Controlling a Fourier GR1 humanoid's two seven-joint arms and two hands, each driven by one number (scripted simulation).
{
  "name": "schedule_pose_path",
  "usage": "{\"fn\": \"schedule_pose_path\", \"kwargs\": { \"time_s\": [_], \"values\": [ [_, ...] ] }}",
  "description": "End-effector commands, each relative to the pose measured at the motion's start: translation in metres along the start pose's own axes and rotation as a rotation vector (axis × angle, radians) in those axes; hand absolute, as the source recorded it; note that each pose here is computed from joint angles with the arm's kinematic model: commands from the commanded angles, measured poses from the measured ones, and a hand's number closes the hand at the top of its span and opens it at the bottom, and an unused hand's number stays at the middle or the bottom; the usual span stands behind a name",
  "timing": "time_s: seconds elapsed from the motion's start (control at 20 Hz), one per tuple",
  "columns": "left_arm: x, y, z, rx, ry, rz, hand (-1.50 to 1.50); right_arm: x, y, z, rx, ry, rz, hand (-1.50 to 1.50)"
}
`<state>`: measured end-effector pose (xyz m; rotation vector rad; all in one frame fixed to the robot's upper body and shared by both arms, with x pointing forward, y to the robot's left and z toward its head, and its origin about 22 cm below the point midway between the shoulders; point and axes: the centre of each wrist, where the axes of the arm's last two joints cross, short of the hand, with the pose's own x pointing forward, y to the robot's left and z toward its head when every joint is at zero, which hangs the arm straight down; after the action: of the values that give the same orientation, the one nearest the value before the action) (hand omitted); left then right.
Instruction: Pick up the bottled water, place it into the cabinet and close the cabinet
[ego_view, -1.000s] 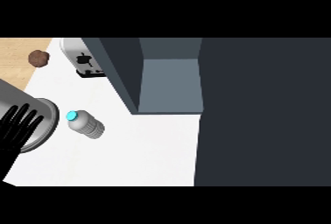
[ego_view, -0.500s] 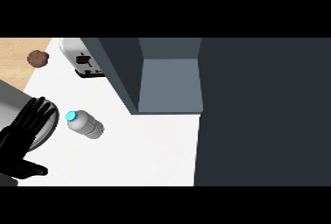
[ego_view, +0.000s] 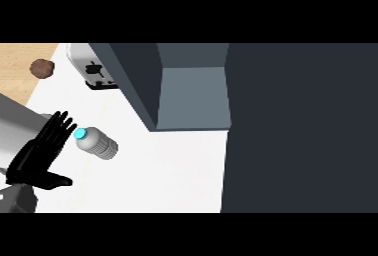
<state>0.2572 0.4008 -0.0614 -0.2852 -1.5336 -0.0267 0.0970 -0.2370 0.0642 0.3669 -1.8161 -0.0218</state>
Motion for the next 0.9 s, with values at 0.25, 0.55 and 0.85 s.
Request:
{"fn": "schedule_pose_path", "kwargs": {
  "time_s": [0.25,0.55,0.85],
  "values": [
    [-0.032,0.004,-0.015,0.033,0.069,0.08,-1.5,-0.008,0.011,0.006,0.0,-0.013,-0.024,-1.5],
    [-0.045,0.003,-0.009,0.027,0.086,0.115,-1.5,-0.009,0.014,0.007,0.018,0.017,-0.013,-1.5],
    [-0.049,-0.003,-0.014,0.002,0.083,0.12,-1.5,-0.001,0.01,0.0,0.018,0.0,-0.009,-1.5]
  ]
}}
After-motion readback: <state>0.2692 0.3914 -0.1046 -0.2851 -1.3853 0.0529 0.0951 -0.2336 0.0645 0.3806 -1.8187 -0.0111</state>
